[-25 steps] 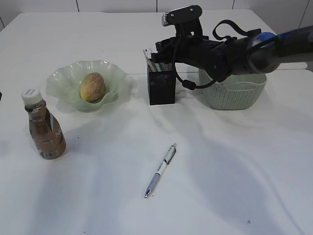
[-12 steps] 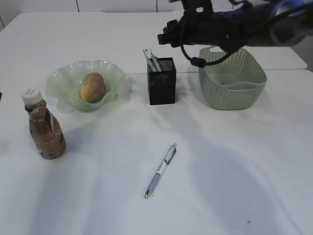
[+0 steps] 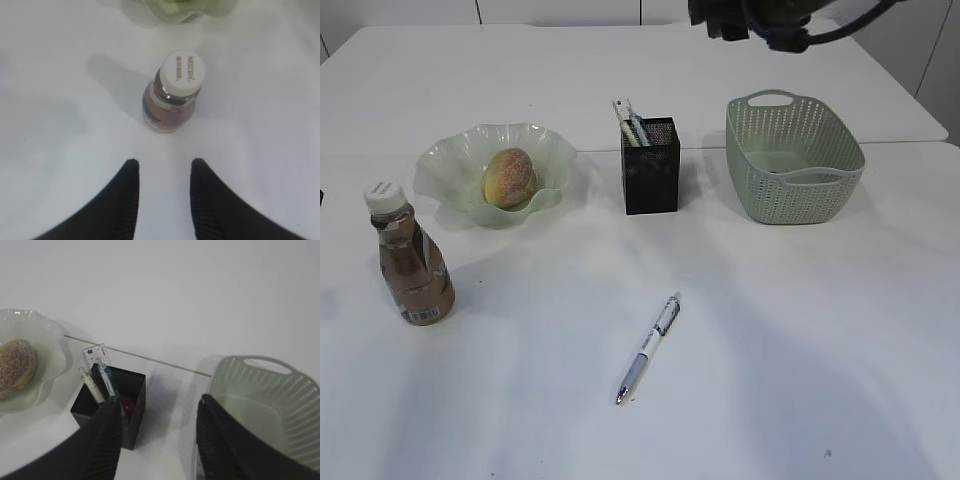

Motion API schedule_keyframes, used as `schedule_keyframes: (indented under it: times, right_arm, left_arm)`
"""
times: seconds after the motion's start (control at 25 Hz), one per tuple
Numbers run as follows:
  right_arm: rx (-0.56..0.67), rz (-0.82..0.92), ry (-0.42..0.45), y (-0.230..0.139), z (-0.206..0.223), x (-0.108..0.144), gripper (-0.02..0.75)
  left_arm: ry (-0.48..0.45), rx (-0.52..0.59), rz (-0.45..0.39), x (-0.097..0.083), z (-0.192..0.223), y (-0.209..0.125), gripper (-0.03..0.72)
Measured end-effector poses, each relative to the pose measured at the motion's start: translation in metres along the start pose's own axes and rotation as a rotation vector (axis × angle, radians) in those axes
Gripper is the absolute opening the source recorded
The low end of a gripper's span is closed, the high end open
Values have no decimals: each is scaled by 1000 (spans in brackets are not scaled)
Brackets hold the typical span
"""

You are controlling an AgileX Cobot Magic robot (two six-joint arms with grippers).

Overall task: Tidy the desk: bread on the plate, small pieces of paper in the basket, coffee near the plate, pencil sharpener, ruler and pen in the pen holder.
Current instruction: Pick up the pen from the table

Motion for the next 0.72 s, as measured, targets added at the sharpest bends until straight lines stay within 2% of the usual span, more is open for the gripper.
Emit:
schedule_keyframes:
  times: [0.28,0.72]
  right_arm:
    - [142,26,-9,2,-51,-7,391]
    - [450,-25,45,-24,-73,-3,391]
  left_arm:
    - [1,2,0,0,0,0,238]
    - [1,2,0,0,0,0,238]
Point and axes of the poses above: a point on each arm's last joint axis where the gripper is mounted, z pointing out along that axis toward the gripper, x along the wrist's bending axis when the last joint is at zero, y = z × x, the point moved 1 cm from there along z, pointing out along that axis toward the gripper, and after that the axes turned 4 degrees about -z, right-handed, at the moved point
